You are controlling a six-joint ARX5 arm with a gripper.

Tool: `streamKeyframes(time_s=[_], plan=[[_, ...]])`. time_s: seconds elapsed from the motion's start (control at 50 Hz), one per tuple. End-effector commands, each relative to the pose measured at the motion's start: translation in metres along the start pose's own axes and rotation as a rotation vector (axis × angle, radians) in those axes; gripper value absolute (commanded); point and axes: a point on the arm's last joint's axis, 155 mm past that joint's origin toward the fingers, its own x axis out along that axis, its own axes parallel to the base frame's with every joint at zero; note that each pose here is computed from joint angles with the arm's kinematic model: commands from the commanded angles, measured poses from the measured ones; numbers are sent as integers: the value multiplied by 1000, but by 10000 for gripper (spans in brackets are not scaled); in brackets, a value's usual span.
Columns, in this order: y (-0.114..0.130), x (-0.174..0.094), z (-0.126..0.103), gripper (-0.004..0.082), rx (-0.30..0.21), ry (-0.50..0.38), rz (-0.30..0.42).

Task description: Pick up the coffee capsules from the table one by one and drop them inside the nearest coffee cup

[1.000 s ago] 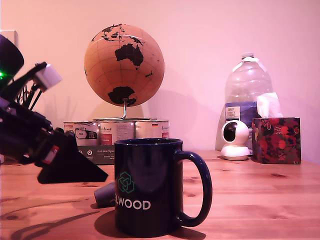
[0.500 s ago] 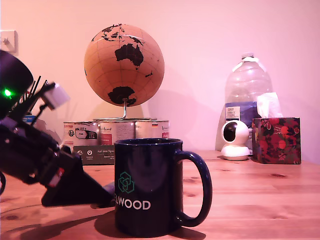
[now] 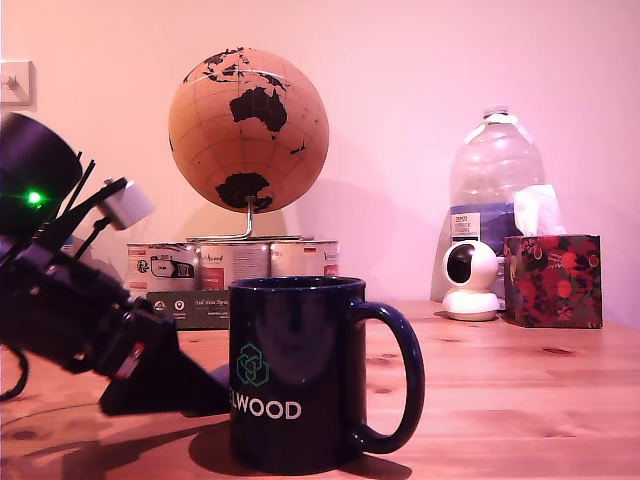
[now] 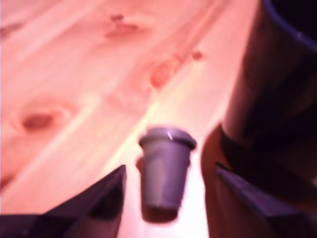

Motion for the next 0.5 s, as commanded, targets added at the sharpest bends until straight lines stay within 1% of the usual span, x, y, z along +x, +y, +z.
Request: streamKeyframes(time_s=[0.0, 0.12, 0.36, 0.48], plan=[[0, 3, 3, 428, 15, -9, -6], [-1, 3, 2, 324, 15, -3, -9], [-5, 2, -10, 225, -6, 42, -25], [-5, 2, -11, 168, -10, 46, -26]])
